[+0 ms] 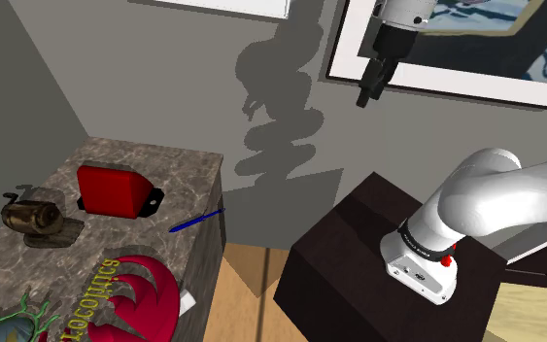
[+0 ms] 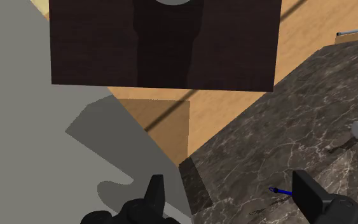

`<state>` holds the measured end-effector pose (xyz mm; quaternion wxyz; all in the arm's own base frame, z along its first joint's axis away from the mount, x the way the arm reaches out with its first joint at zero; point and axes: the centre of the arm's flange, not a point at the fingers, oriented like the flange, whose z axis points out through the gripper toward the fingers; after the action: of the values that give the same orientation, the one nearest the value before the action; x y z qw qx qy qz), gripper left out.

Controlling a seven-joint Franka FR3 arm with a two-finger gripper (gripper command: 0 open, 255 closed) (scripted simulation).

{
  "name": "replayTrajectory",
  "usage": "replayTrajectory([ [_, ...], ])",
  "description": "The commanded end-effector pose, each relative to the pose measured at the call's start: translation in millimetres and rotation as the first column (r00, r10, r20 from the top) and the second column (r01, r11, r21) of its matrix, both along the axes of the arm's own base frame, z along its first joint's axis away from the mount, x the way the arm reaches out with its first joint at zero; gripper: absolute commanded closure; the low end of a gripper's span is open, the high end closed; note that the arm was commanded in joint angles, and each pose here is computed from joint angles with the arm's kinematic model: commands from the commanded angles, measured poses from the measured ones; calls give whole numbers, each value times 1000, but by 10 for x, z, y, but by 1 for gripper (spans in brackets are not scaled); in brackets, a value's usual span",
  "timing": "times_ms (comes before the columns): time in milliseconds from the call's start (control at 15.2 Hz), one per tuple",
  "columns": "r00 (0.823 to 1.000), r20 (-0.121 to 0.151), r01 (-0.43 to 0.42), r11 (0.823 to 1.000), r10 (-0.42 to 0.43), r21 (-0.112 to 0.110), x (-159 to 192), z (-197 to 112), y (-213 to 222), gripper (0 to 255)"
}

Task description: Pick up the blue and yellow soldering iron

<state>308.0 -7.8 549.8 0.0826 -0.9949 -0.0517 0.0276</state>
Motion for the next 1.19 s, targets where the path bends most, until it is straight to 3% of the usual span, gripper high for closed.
replayTrajectory([
  [0, 1000, 0, 0, 1000, 0, 0, 0, 0, 0, 0],
  [264, 994, 7, -105, 995, 105, -5, 364, -357, 185, 0],
  [528, 978, 13, -208, 978, 208, -11, 710, -712, 406, 0],
  [792, 951, 18, -309, 951, 309, -18, 1033, -1066, 659, 0],
  [1122, 902, 24, -430, 902, 431, -27, 1401, -1508, 1020, 0],
])
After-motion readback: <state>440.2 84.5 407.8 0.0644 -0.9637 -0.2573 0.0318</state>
